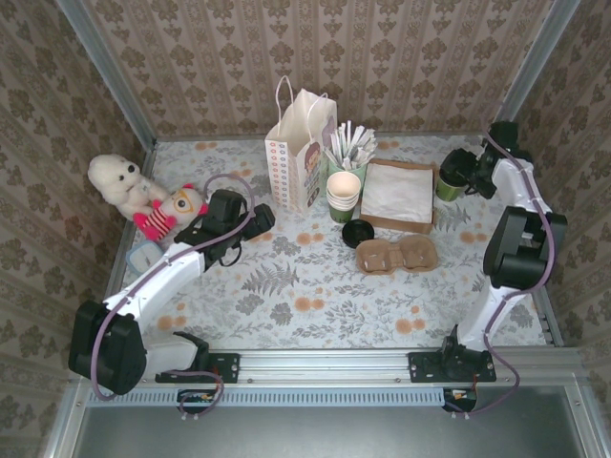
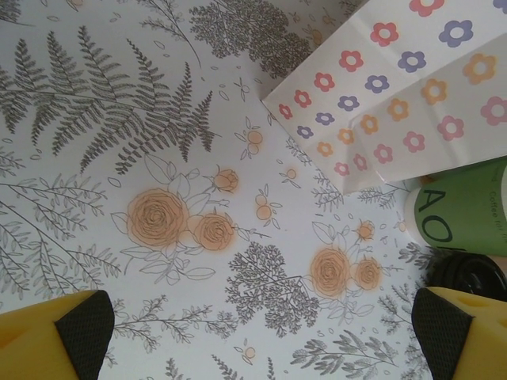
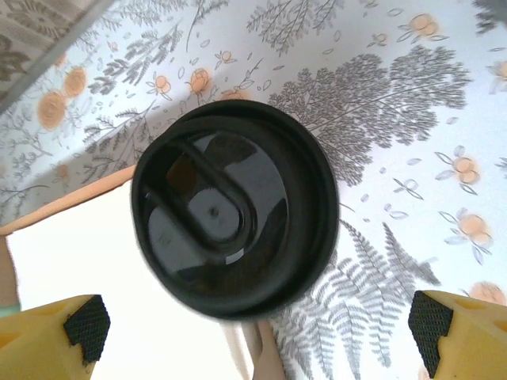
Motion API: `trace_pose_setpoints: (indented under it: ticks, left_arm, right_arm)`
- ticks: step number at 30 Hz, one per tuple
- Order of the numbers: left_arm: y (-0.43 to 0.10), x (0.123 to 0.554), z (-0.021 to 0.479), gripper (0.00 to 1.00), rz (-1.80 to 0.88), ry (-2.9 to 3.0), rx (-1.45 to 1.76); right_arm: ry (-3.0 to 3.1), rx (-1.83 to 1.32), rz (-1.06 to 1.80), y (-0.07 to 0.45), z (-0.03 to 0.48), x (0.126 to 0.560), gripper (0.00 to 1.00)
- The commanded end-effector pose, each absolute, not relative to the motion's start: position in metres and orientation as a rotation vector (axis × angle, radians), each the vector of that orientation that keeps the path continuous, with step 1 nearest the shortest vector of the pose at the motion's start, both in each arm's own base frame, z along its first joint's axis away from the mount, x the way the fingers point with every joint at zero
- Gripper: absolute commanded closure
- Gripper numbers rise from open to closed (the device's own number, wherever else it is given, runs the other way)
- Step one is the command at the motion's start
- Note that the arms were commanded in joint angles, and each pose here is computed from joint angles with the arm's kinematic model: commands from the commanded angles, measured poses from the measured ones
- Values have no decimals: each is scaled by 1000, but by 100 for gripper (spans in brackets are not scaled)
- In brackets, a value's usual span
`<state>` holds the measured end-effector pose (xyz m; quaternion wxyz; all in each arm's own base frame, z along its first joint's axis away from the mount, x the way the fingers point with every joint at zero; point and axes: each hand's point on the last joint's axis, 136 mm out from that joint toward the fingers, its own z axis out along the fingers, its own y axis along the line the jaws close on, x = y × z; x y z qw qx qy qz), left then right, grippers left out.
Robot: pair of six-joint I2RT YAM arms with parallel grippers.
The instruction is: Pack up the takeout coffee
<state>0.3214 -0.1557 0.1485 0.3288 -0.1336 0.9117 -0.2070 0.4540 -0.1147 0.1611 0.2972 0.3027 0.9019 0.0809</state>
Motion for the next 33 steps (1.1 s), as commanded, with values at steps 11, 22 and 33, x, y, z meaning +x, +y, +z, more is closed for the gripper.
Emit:
trace_pose_setpoints:
  ticks: [11,22,33]
  left_arm:
    - [-163,348,234,0,-710,2219,-456]
    - [-195,372,279,1,-708,2211,-478]
    - [-213,385,288,0,-683,2216,-637]
  right_arm:
    - [2105,646,248,-32,231,417,0]
    - [1918,470,436,44,251,403,0]
    - [2018,315,489,68,225,395,0]
